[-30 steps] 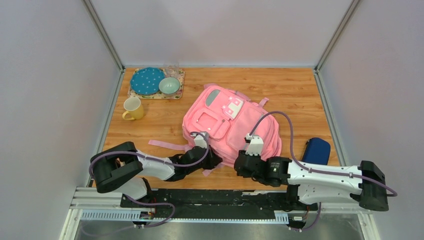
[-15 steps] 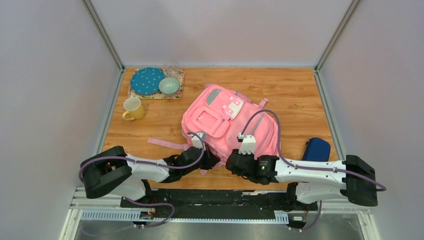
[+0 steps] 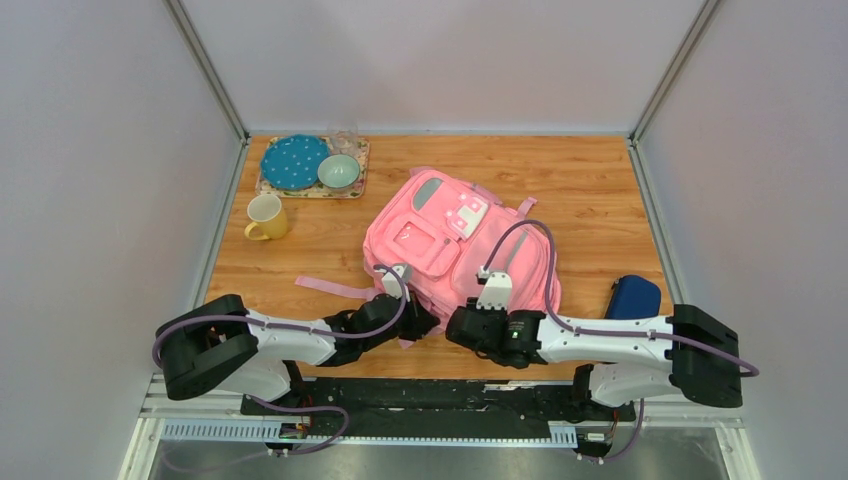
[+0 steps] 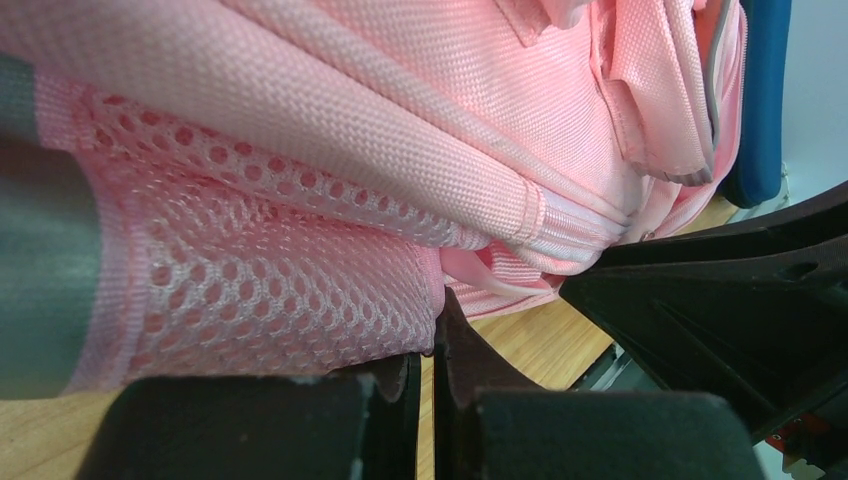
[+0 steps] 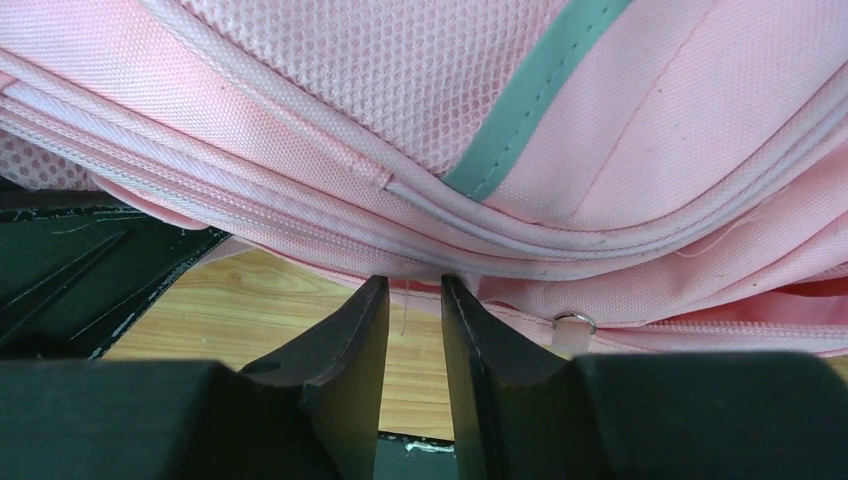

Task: Pack the student bag
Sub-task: Zip the student bag at the center of the board.

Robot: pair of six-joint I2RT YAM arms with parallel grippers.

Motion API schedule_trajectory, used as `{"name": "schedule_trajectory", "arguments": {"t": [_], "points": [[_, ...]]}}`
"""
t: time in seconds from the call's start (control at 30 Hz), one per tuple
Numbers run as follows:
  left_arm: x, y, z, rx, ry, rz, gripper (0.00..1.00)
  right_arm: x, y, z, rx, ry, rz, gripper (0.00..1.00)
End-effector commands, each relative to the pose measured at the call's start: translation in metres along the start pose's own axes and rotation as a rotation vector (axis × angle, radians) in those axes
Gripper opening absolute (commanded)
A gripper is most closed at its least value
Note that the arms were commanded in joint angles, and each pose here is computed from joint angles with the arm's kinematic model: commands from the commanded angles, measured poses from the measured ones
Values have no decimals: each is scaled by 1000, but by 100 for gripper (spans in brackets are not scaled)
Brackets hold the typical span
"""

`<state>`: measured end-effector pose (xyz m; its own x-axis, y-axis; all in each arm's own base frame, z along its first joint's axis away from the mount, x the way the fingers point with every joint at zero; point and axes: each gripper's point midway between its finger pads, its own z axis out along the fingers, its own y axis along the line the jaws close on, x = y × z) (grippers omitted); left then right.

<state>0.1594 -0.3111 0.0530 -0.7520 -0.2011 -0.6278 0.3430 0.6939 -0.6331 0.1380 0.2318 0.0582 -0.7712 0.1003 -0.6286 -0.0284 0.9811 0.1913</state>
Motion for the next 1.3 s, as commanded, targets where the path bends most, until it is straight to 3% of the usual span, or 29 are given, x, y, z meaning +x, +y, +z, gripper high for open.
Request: {"name": "schedule_trajectory", "arguments": {"t": [0.0,0.27,0.4,0.57,0.87,1.1,1.27], "points": [[-10,-35,-7,135,-15,3,0,-13,-2,-1,31,-74,71,32],[-7,-61,-14,245,15,10,0,-24,-23,0,121,-176,113,49],[3,-67,-20,282,52,36,0,-41,-30,-5,114,-246,132,47],[19,-66,-24,311,104,51,0,-62,-35,-4,81,-281,166,31],[40,-73,-22,363,177,74,0,-73,-33,5,61,-286,163,24],[46,-71,-15,357,186,70,0,-48,-33,-9,-42,-165,171,31],[43,-77,-10,365,189,99,0,-37,-30,-27,-120,-148,153,34]]}}
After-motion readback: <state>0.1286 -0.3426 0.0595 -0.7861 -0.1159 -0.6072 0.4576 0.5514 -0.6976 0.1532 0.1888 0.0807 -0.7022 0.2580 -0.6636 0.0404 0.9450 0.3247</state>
